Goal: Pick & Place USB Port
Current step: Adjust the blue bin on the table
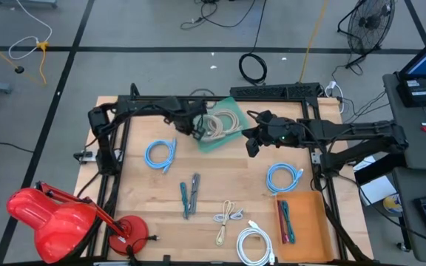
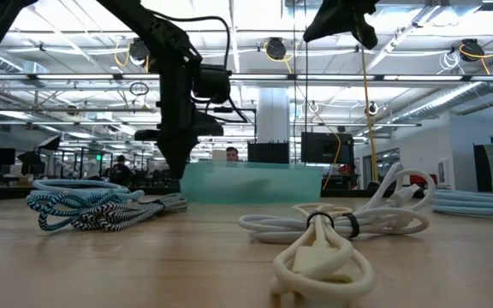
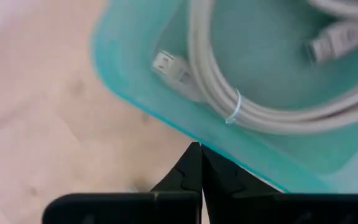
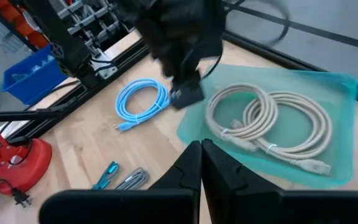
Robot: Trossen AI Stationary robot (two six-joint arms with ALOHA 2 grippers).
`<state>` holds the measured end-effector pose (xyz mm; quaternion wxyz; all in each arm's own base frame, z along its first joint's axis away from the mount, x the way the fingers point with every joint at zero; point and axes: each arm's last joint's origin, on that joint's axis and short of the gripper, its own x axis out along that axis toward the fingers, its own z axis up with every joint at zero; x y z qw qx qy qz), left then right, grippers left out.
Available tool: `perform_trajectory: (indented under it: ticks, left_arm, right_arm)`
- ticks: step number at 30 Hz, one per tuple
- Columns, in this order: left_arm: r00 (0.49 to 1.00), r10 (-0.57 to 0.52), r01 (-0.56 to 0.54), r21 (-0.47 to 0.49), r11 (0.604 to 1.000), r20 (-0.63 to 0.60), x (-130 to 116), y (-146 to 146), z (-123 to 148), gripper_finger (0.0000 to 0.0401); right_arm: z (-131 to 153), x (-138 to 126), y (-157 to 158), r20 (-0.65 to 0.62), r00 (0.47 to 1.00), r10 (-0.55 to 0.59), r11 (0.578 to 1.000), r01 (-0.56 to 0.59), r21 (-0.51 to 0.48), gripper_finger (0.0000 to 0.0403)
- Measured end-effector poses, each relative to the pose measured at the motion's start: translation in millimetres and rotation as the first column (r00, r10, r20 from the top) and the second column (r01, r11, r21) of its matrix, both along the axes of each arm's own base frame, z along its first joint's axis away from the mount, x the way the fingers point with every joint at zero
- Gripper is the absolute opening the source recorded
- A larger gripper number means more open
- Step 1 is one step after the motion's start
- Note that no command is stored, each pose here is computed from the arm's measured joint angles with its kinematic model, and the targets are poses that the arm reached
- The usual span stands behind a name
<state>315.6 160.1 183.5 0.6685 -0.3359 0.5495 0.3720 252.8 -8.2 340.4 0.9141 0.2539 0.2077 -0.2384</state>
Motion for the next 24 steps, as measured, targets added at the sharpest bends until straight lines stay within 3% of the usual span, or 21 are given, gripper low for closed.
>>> perform_trajectory:
  ticks: [2,6,11,16,19,24]
  left_arm:
    - [0.999,0.02,-0.02,0.005,1.0,0.045,-1,12,1,0.0]
    - [0.997,0.018,-0.012,-0.077,0.997,0.078,-3,17,10,0.0]
    - [0.982,-0.173,0.173,0.002,0.985,0.081,6,-28,55,0.0]
    - [0.919,-0.304,0.281,0.121,0.952,0.25,16,-80,97,0.0]
    - [0.903,-0.336,0.312,0.129,0.941,0.269,23,-100,97,0.0]
    - [0.891,-0.359,0.353,0.072,0.933,0.277,46,-107,67,0.0]
  right_arm:
    - [0,0,3,-0.004,1.0,0.002,1.0,-0.002,-0.005,0.0]
    - [0,0,5,-0.001,1.0,-0.003,1.0,0.003,-0.007,0.0]
    - [0,0,5,-0.001,1.0,-0.003,1.0,0.003,-0.007,0.0]
    - [-1,0,5,-0.005,1.0,0.0,1.0,0.0,-0.009,0.0]
    - [-1,0,5,-0.007,1.0,0.003,1.0,-0.003,-0.013,0.0]
    - [-1,0,5,-0.008,1.0,0.005,1.0,-0.005,-0.015,0.0]
